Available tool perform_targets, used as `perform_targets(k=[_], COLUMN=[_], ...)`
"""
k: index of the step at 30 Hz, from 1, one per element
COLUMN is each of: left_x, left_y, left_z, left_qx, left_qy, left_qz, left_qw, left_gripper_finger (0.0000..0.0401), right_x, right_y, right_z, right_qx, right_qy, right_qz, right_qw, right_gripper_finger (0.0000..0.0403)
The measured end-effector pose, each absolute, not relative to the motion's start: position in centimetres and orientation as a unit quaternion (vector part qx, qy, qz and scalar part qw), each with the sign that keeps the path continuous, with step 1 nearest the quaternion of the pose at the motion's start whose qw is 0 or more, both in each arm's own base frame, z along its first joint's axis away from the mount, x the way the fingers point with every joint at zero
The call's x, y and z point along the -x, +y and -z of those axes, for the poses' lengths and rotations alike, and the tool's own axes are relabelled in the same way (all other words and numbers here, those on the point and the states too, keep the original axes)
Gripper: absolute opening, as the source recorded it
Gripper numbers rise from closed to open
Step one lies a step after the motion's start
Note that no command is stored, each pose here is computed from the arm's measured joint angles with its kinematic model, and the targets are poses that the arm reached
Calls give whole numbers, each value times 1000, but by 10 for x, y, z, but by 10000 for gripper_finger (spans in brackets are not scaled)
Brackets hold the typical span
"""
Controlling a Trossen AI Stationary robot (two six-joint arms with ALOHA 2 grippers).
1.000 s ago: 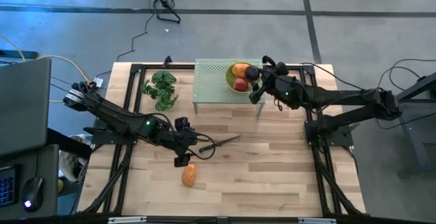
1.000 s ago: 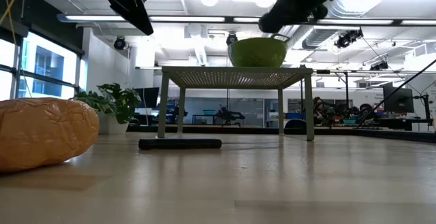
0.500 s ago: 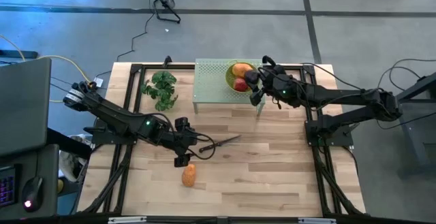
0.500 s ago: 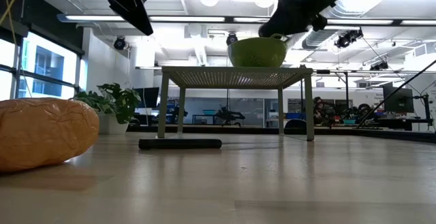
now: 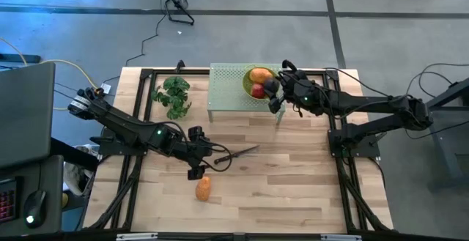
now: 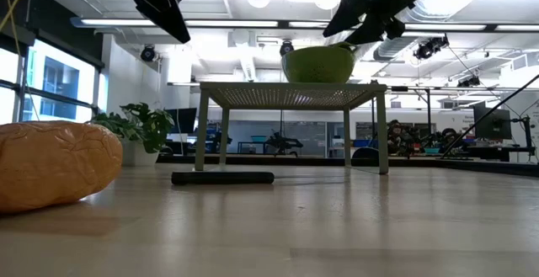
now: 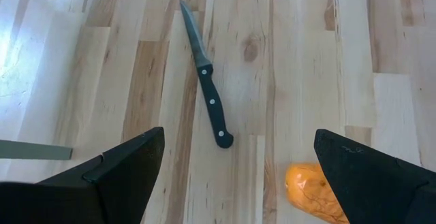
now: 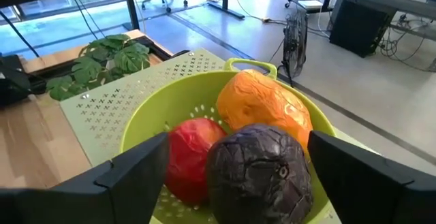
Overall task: Pick & Place Fruit
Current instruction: Put the yellow mango into the green strainer bowl on the shelf
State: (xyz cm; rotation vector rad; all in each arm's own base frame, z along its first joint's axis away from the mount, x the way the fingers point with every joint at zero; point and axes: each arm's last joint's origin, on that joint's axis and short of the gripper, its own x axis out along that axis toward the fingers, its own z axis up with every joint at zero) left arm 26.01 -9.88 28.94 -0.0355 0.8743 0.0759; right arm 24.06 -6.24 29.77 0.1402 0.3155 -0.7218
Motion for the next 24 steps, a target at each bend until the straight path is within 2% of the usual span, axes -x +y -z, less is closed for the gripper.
perform_targets(k=[13,18,24], left_x=[-260,-260,-255], left_y=[-101,-101,-112], left_z=[-289,-289,-289], left_qx=[47,155,319], left_qy=[433,429,427], left_qz=[-19,-67,-115], left_qw=[900,887,838], left_gripper_finger=[372,372,372], right_x=[-229,-223,-222], right_y=[-38,-17,7], right_z=[-317,-319,-315], right_qx=[-45,-37,-27], right_qy=[118,128,152], right_qz=[301,260,211], right_qw=[945,956,965], right_gripper_finger=[350,350,350])
